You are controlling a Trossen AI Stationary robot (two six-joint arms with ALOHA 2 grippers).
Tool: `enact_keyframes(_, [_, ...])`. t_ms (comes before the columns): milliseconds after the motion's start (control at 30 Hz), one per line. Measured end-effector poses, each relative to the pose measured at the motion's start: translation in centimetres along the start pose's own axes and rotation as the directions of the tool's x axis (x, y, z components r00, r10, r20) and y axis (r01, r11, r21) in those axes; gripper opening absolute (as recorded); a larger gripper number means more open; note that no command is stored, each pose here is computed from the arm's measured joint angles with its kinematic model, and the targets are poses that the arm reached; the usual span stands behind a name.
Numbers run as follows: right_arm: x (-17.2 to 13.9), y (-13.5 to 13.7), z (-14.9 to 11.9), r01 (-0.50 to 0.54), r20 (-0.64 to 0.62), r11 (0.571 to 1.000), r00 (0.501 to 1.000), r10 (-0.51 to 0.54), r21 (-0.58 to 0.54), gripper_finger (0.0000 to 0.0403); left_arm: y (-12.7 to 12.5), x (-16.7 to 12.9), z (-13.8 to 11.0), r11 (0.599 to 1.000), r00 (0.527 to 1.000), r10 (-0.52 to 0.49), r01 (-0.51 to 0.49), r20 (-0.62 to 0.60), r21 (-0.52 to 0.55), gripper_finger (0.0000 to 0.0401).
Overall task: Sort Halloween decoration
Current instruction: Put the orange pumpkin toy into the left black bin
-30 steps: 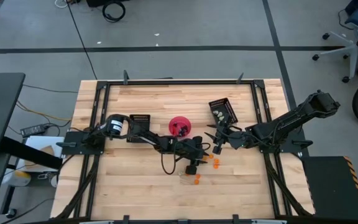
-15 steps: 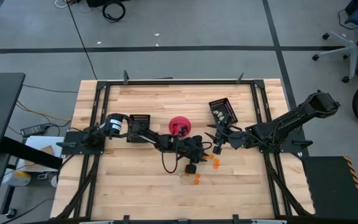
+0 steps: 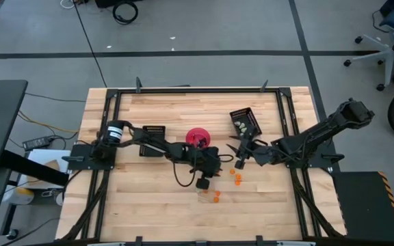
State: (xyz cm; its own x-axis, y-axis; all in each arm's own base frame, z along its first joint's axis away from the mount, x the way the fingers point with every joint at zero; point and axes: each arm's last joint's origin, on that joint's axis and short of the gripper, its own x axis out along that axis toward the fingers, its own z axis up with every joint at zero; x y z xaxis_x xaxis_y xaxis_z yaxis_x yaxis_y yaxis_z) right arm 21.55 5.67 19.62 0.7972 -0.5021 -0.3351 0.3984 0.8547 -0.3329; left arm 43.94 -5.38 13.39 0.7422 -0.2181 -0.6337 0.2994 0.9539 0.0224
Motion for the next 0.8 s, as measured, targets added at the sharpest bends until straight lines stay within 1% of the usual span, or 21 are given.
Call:
enact_keyframes(167, [-0.7,0.3,0.0,0.055,0.016,0.998,0.998,-0.055,-0.019,0.0167,-0.8,-2.1,0.5,1.000,0.994,-0.020,0.020,-0.103,-0.003,0.0057])
enact_keyframes(267, [-0.8,0.3,-0.1,0.067,0.015,0.997,0.998,-0.067,-0.027,0.0167,-1.4,-3.8,0.9,0.999,0.984,-0.037,0.036,-0.177,-0.013,0.0057])
enact_keyframes(433, [-0.8,0.3,-0.1,0.066,0.010,0.997,0.998,-0.065,-0.027,0.0167,-2.1,-6.6,0.9,0.996,0.949,-0.064,0.041,-0.310,-0.078,0.0057])
enact_keyframes(533, [-0.8,0.4,-0.1,0.062,0.009,0.998,0.998,-0.062,-0.017,0.0167,-2.5,-8.2,0.7,0.992,0.916,-0.078,0.030,-0.395,-0.127,0.0057])
enact_keyframes(700, [-0.8,0.4,-0.2,0.040,0.003,0.999,0.999,-0.040,-0.011,0.0167,-2.8,-10.7,-0.1,0.982,0.835,-0.100,-0.006,-0.541,-0.190,0.0058])
enact_keyframes(767, [-0.8,0.4,-0.2,0.035,0.002,0.999,0.999,-0.035,-0.011,0.0167,-3.0,-11.9,-0.5,0.977,0.786,-0.112,-0.026,-0.608,-0.213,0.0058])
enact_keyframes(800, [-0.8,0.4,-0.2,0.034,0.002,0.999,0.999,-0.033,-0.011,0.0167,-3.0,-12.4,-0.5,0.975,0.775,-0.108,-0.038,-0.623,-0.217,0.0058])
